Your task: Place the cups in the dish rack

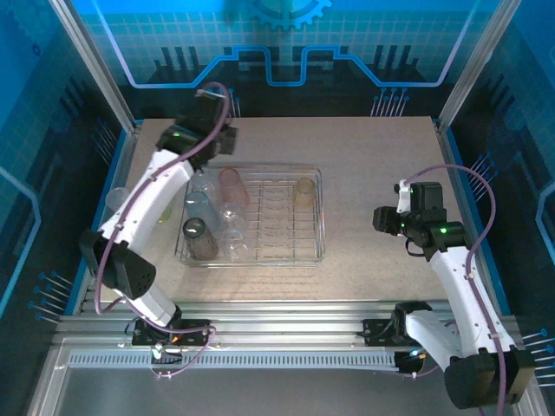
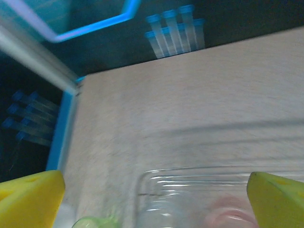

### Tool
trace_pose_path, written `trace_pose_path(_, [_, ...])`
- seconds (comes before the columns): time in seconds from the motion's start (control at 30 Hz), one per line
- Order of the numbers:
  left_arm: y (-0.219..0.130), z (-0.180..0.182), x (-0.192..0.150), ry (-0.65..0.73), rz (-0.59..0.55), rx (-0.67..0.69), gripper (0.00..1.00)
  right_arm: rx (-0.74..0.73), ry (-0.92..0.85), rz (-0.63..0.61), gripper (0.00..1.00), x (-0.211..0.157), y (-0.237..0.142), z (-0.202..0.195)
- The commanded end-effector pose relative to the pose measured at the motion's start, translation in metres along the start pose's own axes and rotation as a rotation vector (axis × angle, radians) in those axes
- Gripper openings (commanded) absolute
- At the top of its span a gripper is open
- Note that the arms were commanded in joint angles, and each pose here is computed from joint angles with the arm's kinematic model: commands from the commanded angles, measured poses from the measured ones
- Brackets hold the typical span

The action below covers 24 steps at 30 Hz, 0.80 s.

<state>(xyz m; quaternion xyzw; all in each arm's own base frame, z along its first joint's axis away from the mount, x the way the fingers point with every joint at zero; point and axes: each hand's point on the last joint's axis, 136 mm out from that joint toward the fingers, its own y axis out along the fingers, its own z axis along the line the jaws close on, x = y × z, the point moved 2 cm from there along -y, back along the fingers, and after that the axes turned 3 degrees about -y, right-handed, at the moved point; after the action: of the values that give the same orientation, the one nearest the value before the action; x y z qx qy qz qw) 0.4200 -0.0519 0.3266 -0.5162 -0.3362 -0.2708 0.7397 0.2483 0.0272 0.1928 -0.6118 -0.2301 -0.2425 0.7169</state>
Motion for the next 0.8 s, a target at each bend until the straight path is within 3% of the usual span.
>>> trace_pose_path(0.0, [0.009, 0.064, -0.016, -0.229, 0.033, 0.149, 0.99, 0.003, -0.017, -0.042, 0.57, 0.01, -0.005, -0.002])
trace_pose_path(0.2, [0.032, 0.145, -0.066, -0.483, 0.086, 0.243, 0.99, 0.01, -0.023, -0.04, 0.58, 0.013, -0.004, -0.002])
trace_pose_path(0.37, [0.053, 0.204, -0.127, -0.679, 0.268, 0.427, 0.99, 0.008, -0.03, -0.037, 0.58, 0.014, -0.005, -0.003])
trace_pose_path(0.53, [0.071, 0.23, -0.173, -0.803, 0.442, 0.513, 0.99, 0.017, -0.029, -0.03, 0.58, 0.013, -0.004, -0.003])
trace_pose_path(0.77, [0.09, 0.241, -0.21, -0.98, 0.524, 0.479, 0.99, 0.017, -0.03, -0.033, 0.58, 0.015, -0.006, -0.003])
